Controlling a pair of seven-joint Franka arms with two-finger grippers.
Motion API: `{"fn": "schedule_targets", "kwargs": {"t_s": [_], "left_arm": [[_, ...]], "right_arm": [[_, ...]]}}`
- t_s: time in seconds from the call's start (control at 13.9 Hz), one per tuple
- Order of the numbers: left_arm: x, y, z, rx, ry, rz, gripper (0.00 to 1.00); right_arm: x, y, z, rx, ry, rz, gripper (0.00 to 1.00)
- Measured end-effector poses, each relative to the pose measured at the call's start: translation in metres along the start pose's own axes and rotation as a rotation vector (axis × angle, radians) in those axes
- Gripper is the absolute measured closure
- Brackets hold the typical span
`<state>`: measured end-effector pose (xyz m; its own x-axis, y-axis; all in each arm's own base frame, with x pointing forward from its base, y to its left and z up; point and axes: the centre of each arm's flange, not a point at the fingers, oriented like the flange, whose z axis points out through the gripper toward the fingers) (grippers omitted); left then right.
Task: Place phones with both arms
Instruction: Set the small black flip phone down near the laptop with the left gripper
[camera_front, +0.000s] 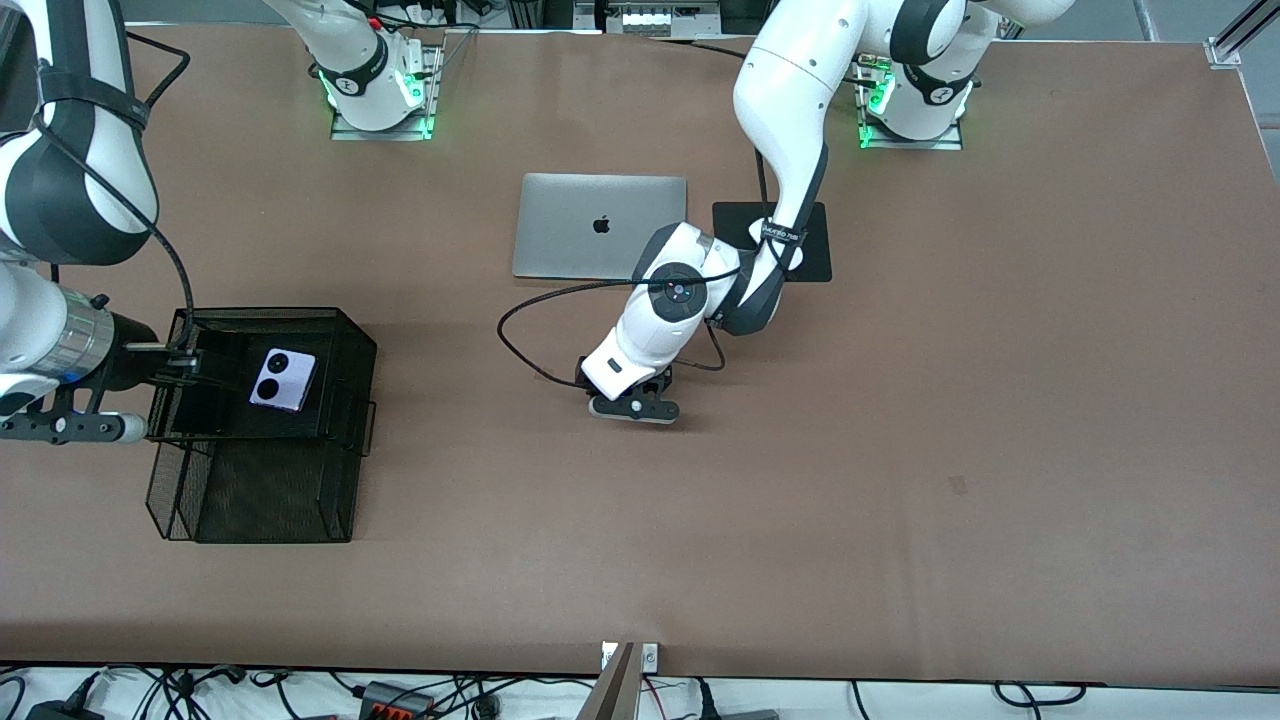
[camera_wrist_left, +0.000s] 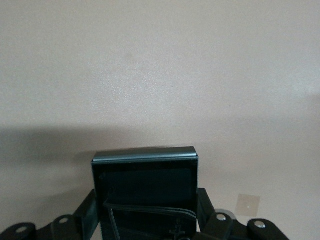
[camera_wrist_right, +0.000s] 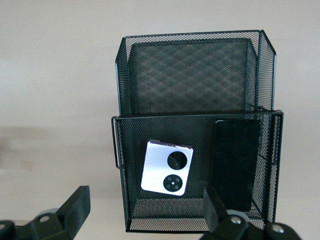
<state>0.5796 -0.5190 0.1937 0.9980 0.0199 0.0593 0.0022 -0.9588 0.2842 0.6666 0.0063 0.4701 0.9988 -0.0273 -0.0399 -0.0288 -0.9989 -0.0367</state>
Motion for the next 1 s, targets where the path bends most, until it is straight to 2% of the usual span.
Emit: {"fn": "schedule_targets", "kwargs": {"t_s": [0.22, 0.43, 0.72, 1.0], "left_arm": [[-0.006, 0.002, 0.008, 0.008, -0.008, 0.0, 0.21], [-0.008, 0.005, 0.01, 0.008, -0.008, -0.007, 0.0], [0.008, -0.002, -0.002, 0.0, 0.019, -0.035, 0.0], [0.053, -0.025, -0.06, -0.056, 0.05, -0.1, 0.0]], "right_arm": [[-0.01, -0.002, 0.003, -0.001, 0.027, -0.003, 0.0], [-0.012, -0.01, -0.004, 0.004, 0.048, -0.013, 0.0], [-0.011, -0.028, -0.01, 0.006, 0.067, -0.04, 0.0], [-0.01, -0.063, 0.009, 0.013, 0.044, -0.089, 0.0]]}}
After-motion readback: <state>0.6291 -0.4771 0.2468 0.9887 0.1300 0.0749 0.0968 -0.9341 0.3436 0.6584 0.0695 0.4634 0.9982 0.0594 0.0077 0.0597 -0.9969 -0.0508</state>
